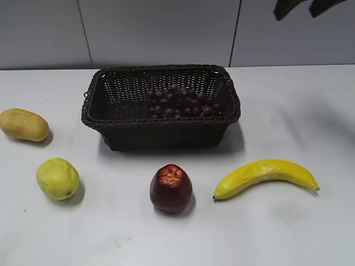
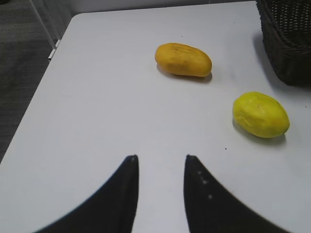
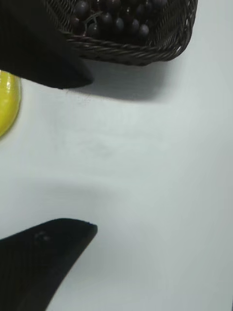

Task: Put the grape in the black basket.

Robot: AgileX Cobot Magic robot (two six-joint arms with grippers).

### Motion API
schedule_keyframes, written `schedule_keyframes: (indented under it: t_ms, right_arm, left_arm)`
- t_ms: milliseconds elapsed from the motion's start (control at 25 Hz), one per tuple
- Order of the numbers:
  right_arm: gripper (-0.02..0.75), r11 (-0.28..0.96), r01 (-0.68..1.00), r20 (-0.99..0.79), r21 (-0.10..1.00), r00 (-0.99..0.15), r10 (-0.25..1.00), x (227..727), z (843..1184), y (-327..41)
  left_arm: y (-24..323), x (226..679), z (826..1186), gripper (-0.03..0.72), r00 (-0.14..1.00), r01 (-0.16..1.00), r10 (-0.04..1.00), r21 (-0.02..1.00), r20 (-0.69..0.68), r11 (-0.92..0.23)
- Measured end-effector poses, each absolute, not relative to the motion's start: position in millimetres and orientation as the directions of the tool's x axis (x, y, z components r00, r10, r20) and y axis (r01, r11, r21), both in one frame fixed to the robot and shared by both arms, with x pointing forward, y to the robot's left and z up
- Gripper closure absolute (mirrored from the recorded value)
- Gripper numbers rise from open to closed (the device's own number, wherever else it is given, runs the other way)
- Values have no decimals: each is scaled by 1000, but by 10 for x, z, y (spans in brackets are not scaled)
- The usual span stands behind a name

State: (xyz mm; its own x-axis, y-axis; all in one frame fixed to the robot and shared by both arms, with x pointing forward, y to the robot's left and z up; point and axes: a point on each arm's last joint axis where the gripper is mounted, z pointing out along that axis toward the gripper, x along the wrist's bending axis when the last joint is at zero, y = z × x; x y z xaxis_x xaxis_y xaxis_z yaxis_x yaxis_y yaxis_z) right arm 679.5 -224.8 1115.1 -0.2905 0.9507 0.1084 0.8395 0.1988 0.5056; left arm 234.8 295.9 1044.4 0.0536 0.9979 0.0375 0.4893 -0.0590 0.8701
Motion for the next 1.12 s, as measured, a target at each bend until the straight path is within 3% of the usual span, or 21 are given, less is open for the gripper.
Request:
schedule_keyframes:
  t_ms: [320, 640, 880, 1120]
  right_arm:
    - [125, 132, 893, 108, 429, -196, 975, 6364, 11164, -2560]
    - [145, 93, 922, 147, 377, -159, 976, 5370, 11249, -2610]
    - [145, 62, 870, 146, 489, -152, 977, 4512, 11325, -2676]
    - [145, 11, 778, 151, 628, -136, 979, 3671, 11163, -2747]
  left_arm:
    - [2959, 2348, 10444, 452, 54, 489, 998, 870, 38, -59]
    - [2959, 2348, 10444, 452, 54, 489, 998, 870, 38, -59]
    - [2959, 2348, 10444, 452, 54, 489, 998, 870, 38, -59]
    - [2959, 2348, 10444, 452, 54, 489, 998, 870, 38, -59]
